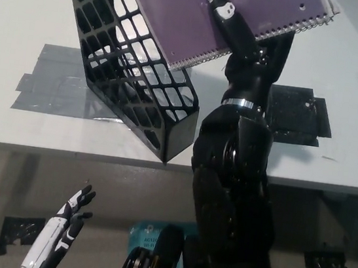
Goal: A person hands a notebook to the robot and the robot grabs it with its right hand and places it in the magazine stand kept in the centre of the desk infront of it.
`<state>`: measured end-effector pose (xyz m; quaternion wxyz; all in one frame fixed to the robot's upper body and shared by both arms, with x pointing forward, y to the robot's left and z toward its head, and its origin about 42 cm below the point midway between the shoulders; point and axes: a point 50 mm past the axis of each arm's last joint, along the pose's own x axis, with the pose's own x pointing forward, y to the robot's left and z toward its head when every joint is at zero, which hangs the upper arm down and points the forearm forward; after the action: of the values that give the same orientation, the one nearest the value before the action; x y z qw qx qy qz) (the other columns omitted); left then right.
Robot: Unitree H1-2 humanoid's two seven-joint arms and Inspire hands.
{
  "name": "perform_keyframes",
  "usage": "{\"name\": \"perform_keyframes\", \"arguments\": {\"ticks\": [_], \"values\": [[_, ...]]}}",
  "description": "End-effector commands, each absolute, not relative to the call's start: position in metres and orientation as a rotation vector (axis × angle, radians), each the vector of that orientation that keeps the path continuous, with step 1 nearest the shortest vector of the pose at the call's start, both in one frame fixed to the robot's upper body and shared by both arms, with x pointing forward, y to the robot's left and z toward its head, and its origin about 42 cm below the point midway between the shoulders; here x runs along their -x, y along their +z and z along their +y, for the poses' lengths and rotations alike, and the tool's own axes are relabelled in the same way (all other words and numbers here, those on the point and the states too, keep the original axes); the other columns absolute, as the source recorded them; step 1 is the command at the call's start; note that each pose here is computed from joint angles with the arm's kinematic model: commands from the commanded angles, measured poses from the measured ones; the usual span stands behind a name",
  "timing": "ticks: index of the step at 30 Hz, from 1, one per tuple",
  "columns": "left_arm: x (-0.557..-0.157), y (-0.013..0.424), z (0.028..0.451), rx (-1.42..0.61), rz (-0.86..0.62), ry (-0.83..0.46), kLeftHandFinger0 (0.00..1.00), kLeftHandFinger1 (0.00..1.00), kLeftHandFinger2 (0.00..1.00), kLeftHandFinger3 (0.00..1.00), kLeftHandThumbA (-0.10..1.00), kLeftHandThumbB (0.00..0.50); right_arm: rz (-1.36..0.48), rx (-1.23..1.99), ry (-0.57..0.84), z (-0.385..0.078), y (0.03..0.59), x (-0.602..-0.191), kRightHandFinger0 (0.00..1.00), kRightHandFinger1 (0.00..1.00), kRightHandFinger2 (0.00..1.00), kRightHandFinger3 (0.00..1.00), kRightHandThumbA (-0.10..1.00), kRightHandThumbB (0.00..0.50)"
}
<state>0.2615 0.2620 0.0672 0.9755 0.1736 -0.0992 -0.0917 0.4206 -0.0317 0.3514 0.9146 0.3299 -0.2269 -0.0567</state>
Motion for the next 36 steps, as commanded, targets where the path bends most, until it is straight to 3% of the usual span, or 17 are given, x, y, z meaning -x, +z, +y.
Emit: {"name": "perform_keyframes", "arguments": {"ticks": [1, 5, 9, 12, 15, 22, 31, 36], "values": [[-0.266, 0.079, 0.265, -0.355, -0.27, -0.174, 0.86, 0.99, 1.0, 1.0, 1.0, 0.5, -0.619, -0.729, -0.041, -0.01, 0.379, -0.408, 0.0, 0.0, 0.0, 0.12, 0.91, 0.018], [-0.267, 0.079, 0.265, -0.348, -0.269, -0.175, 0.86, 0.99, 1.0, 1.0, 1.0, 0.5, -0.612, -0.704, -0.03, -0.006, 0.374, -0.408, 0.0, 0.0, 0.0, 0.13, 0.88, 0.006], [-0.269, 0.08, 0.265, -0.365, -0.275, -0.179, 0.86, 0.99, 1.0, 1.0, 1.0, 0.5, -0.603, -0.691, -0.007, 0.005, 0.367, -0.404, 0.0, 0.0, 0.03, 0.19, 0.91, 0.003], [-0.269, 0.082, 0.265, -0.367, -0.28, -0.182, 0.85, 0.99, 1.0, 1.0, 1.0, 0.5, -0.579, -0.672, 0.012, 0.012, 0.362, -0.402, 0.0, 0.0, 0.12, 0.29, 0.93, 0.014], [-0.272, 0.084, 0.265, -0.372, -0.288, -0.185, 0.85, 0.99, 1.0, 1.0, 1.0, 0.5, -0.567, -0.652, 0.014, 0.015, 0.358, -0.402, 0.0, 0.0, 0.17, 0.32, 0.95, 0.007], [-0.274, 0.085, 0.265, -0.383, -0.293, -0.186, 0.86, 1.0, 1.0, 1.0, 1.0, 0.5, -0.549, -0.638, 0.031, 0.019, 0.355, -0.403, 0.0, 0.0, 0.21, 0.34, 0.94, 0.0], [-0.277, 0.088, 0.264, -0.379, -0.304, -0.181, 0.86, 0.99, 1.0, 1.0, 1.0, 0.5, -0.548, -0.57, 0.02, 0.02, 0.355, -0.418, 0.0, 0.03, 0.4, 0.49, 0.94, 0.0], [-0.279, 0.088, 0.263, -0.386, -0.308, -0.179, 0.87, 1.0, 1.0, 1.0, 1.0, 0.5, -0.594, -0.461, -0.01, 0.014, 0.355, -0.429, 0.0, 0.0, 0.29, 0.41, 0.98, 0.0]]}}
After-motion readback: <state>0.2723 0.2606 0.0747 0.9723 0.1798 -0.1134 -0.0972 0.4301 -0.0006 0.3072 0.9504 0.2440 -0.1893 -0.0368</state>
